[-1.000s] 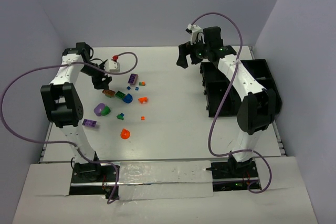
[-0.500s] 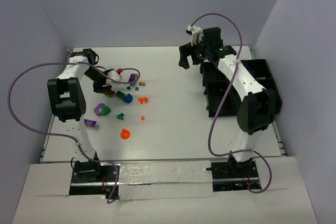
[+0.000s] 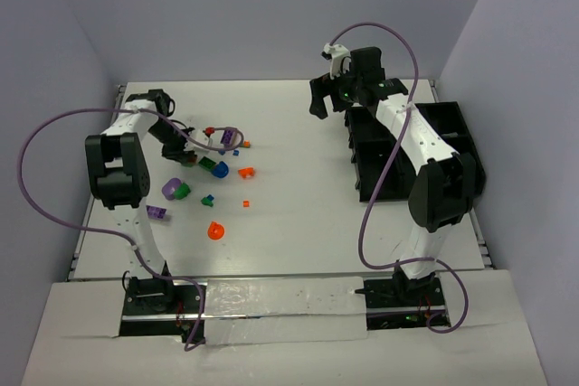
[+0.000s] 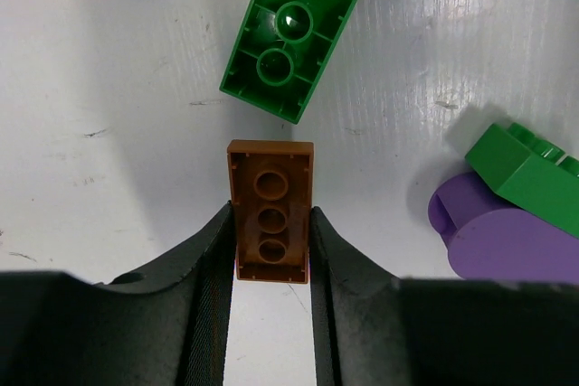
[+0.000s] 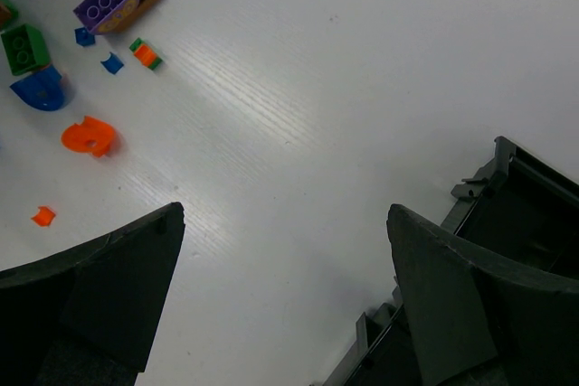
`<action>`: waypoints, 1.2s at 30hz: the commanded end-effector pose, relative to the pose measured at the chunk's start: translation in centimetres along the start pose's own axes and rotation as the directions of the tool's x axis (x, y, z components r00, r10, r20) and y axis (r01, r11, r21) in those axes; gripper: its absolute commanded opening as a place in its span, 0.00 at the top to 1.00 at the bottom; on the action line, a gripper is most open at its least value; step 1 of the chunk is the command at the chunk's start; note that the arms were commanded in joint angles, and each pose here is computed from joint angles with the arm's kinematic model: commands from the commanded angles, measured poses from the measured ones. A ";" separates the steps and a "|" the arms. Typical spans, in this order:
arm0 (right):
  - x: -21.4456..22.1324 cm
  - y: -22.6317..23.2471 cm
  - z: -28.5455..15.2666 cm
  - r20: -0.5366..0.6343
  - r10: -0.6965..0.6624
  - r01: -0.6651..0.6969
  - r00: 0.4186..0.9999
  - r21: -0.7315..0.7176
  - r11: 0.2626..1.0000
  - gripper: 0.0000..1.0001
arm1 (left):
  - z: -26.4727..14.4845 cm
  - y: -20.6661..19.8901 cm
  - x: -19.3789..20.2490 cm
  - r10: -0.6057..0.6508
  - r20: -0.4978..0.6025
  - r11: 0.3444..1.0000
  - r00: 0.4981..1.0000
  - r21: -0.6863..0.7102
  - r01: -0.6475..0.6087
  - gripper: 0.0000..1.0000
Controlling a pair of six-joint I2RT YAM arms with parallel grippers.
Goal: Sort the legos into containers by color
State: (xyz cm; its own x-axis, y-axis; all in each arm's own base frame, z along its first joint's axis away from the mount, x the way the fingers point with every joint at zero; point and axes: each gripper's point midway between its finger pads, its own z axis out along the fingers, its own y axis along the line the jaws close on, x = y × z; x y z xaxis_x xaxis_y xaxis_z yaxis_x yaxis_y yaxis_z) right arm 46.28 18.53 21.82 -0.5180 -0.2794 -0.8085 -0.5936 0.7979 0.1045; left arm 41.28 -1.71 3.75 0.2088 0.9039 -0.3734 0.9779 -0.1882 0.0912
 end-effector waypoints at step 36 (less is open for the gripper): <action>-7.4 6.1 -4.8 0.325 0.049 0.055 0.945 -0.304 0.951 0.02 | -14.9 5.3 -20.6 -0.257 0.674 0.895 0.693 -0.105 0.434 1.00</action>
State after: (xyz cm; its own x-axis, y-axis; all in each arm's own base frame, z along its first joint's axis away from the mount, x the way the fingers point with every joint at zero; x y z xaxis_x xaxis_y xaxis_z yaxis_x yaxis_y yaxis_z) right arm 44.84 21.15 24.43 -0.4719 -0.1611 -0.8668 -0.6809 0.6912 0.2422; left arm 44.97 -8.88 15.52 -0.0267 0.7312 -0.6817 0.9671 0.1916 0.1675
